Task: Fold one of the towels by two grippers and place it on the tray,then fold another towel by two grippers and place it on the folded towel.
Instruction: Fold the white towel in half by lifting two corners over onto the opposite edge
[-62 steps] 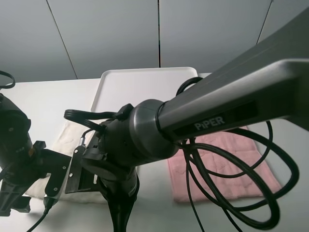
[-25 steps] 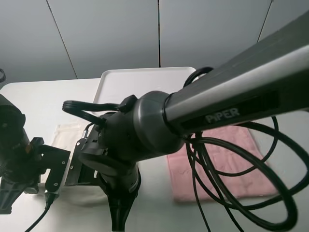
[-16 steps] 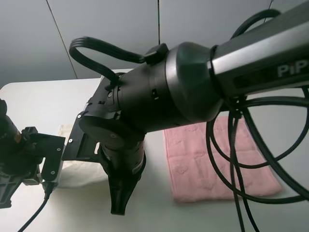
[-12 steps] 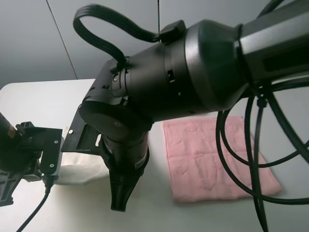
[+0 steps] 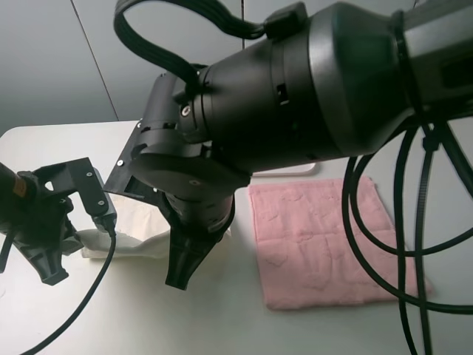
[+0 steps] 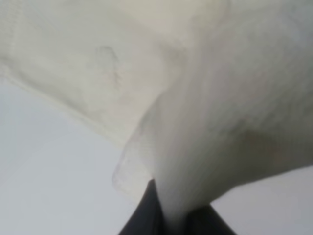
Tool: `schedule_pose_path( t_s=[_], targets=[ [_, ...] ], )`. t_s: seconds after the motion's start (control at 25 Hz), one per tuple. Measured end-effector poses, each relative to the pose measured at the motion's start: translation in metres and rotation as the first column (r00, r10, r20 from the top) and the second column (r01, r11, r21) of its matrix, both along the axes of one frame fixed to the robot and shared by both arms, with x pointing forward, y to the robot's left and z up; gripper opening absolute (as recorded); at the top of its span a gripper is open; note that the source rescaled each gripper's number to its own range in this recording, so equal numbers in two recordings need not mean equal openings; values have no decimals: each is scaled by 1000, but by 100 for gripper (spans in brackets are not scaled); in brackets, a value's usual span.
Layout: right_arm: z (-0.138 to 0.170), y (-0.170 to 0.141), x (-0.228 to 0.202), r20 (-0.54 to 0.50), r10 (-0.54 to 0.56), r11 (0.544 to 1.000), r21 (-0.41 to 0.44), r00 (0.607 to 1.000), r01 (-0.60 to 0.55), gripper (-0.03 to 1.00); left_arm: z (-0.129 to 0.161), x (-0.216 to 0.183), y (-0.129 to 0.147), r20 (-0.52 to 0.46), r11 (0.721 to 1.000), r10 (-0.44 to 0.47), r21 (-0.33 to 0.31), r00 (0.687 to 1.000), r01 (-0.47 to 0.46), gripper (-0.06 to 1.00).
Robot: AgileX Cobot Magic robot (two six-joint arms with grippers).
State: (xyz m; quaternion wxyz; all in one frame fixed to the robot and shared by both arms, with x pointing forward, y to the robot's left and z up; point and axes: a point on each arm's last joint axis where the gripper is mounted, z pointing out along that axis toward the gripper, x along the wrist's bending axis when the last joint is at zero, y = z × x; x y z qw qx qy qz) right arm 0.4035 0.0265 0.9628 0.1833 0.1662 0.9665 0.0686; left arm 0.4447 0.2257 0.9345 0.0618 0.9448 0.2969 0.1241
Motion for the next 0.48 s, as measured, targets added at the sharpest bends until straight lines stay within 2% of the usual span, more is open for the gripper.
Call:
schedule_pose_path(
  t_s=[0.12, 0.48],
  targets=[
    [1, 0, 7, 36, -35, 999, 34, 999, 34, 0, 1, 2, -1, 17, 999, 47, -24, 999, -46, 4],
    [4, -5, 32, 49, -117, 984, 143, 992, 109, 0, 5, 12, -5, 115, 980, 168, -124, 979, -153, 10]
  ],
)
